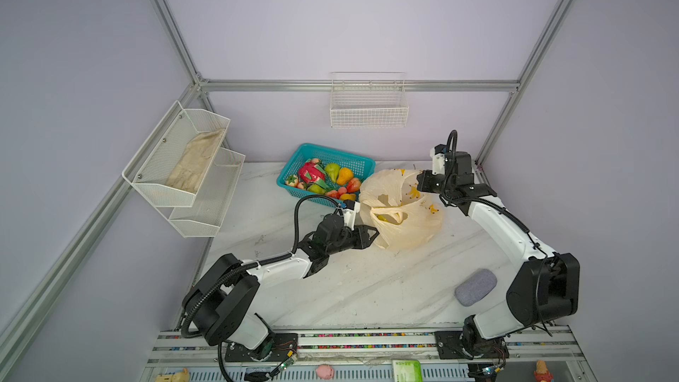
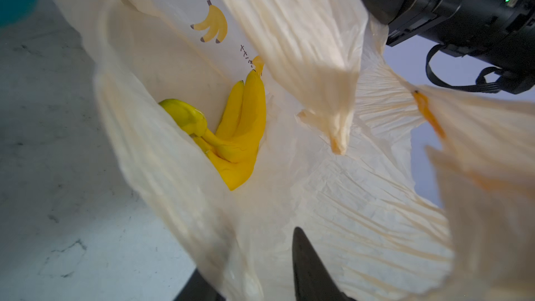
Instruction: Place the fake fruits into the plastic bag and tie a complex knot
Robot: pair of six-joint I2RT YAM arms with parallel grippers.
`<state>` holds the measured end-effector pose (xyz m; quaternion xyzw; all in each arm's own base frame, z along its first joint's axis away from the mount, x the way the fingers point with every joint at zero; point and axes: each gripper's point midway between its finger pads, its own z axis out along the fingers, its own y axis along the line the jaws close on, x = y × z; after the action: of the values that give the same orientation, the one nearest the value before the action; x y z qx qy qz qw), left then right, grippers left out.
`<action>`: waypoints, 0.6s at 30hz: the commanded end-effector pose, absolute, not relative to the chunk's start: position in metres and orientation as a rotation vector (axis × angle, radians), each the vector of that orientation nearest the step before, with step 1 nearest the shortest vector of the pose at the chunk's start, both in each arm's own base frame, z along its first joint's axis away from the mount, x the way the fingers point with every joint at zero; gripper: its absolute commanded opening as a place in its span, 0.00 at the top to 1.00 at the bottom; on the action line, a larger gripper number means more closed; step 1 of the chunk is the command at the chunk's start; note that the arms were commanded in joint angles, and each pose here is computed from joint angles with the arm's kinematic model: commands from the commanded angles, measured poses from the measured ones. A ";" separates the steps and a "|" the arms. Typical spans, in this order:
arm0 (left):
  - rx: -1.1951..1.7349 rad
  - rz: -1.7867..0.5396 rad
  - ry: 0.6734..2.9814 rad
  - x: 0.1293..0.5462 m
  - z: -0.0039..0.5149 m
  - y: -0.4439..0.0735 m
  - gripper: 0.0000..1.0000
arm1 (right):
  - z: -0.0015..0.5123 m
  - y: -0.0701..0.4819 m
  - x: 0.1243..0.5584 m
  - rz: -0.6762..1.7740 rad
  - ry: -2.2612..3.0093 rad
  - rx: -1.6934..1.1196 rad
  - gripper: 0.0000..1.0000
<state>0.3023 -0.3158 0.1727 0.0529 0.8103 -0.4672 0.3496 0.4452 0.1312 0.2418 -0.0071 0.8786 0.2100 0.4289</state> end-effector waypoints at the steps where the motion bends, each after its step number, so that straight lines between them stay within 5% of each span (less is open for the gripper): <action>1: 0.111 -1.075 2.024 0.308 0.183 -0.280 0.54 | 0.248 0.148 0.441 0.615 2.163 -0.110 1.00; 9: 0.252 -0.557 1.931 0.326 0.221 -0.226 0.37 | 0.233 0.152 0.421 0.658 2.207 -0.141 1.00; 18: 0.873 -0.247 1.580 0.330 0.269 -0.257 0.32 | 0.242 0.163 0.418 0.755 2.190 -0.146 1.00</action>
<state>0.3191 -0.2375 0.1979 0.2694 0.7862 -0.1606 0.5324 0.4220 0.1552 0.2221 -0.0440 0.8793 0.2757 0.3859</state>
